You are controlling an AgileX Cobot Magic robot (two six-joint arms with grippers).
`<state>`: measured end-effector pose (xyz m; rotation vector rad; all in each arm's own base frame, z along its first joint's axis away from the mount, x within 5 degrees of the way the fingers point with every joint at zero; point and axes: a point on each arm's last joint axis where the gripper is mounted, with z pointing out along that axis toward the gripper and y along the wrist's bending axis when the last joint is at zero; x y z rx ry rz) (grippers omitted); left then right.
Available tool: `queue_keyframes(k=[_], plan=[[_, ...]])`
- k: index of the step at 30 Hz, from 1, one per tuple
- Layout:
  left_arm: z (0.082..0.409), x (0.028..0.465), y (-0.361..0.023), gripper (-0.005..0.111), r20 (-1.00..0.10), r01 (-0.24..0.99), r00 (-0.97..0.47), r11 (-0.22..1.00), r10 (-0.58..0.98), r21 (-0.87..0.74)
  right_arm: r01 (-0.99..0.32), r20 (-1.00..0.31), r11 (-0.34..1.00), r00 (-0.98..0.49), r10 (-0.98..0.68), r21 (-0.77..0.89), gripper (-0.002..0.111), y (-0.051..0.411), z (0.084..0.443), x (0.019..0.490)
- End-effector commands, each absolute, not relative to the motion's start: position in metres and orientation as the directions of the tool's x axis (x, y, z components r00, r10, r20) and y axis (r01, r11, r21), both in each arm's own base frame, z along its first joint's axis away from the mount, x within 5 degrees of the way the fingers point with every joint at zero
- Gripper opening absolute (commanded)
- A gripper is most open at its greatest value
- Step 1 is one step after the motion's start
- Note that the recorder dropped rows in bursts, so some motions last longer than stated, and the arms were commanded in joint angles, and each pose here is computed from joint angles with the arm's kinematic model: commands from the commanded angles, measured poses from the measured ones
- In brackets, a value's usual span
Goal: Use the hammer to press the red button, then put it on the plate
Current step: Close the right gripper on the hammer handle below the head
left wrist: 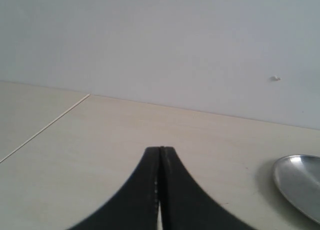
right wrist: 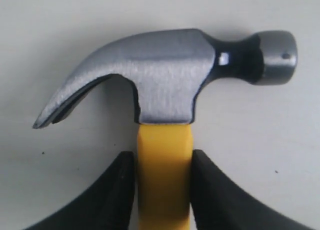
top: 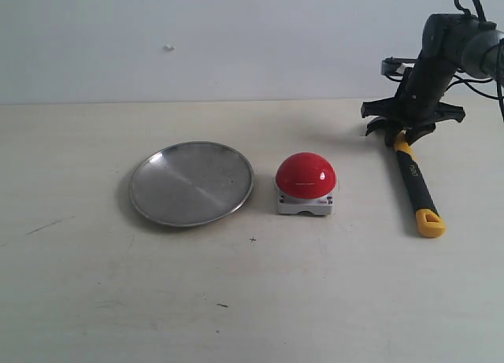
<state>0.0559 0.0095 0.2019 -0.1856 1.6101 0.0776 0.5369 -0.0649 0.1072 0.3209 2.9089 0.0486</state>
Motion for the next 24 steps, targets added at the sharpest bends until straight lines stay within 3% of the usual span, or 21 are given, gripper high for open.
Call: queue_keyframes(k=[1, 9, 19, 24], plan=[[0.201, 0.056, 0.010, 0.000, -0.997, -0.170, -0.034, 0.983, -0.071, -0.064, 0.210, -0.201, 0.975, -0.955, 0.220, 0.066, 0.045, -0.064, 0.112, 0.536], [0.201, 0.056, 0.010, 0.000, -0.997, -0.170, -0.034, 0.983, -0.071, -0.064, 0.200, -0.302, 0.977, -0.929, 0.213, 0.074, 0.045, -0.066, 0.139, 0.546], [0.201, 0.056, 0.010, 0.000, -0.997, -0.170, -0.034, 0.983, -0.071, -0.064, 0.205, -0.290, 0.979, -0.936, 0.201, 0.018, 0.045, -0.071, 0.130, 0.545], [0.201, 0.056, 0.010, 0.000, -0.997, -0.170, -0.034, 0.983, -0.071, -0.064, 0.208, -0.267, 0.974, -0.937, 0.225, 0.093, 0.045, -0.064, 0.121, 0.546]])
